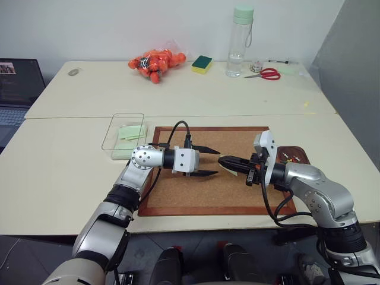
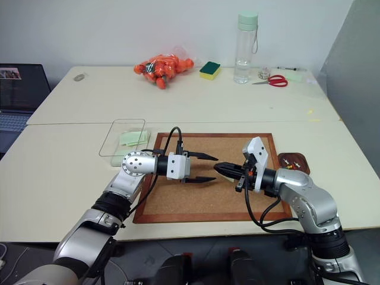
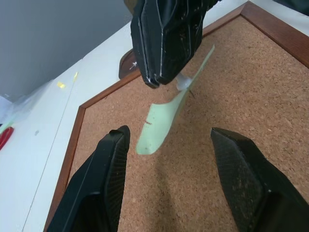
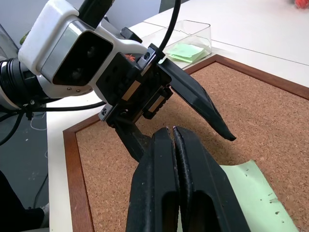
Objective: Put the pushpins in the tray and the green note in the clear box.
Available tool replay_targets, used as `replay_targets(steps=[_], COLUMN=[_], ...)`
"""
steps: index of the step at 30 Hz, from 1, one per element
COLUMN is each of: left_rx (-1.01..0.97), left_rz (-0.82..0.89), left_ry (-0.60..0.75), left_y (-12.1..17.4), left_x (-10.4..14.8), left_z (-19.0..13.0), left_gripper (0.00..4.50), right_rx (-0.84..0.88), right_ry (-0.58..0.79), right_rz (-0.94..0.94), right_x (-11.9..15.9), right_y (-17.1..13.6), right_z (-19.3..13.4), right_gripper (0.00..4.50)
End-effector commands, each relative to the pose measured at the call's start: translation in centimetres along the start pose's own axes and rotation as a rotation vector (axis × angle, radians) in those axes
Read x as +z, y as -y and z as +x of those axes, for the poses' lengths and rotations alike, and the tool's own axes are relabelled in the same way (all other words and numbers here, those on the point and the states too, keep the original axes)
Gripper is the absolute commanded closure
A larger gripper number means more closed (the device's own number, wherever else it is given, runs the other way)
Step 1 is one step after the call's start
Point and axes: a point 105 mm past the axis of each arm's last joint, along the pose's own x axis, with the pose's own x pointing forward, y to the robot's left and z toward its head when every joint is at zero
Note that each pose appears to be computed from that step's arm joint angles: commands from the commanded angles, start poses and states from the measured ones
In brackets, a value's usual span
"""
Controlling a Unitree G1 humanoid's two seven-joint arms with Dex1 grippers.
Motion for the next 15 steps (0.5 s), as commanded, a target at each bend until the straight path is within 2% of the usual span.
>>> replay_targets(steps=[1,13,15], left_rx=[-0.003,-0.028,-0.035], left_rz=[0.065,0.074,0.076], left_ry=[0.034,0.045,0.043], left_y=[-0.60,-0.34,-0.19], left_x=[1.25,1.53,1.48], left_z=[0.15,0.44,0.43], left_gripper=[1.69,1.69,2.09], right_rx=[0.027,0.059,0.063], right_ry=[0.033,0.042,0.043], right_rz=[-0.041,-0.028,-0.025], right_x=[1.15,1.20,1.21], right_y=[-0.64,-1.40,-1.50], right_z=[0.21,0.91,0.95], right_gripper=[4.50,4.50,4.50])
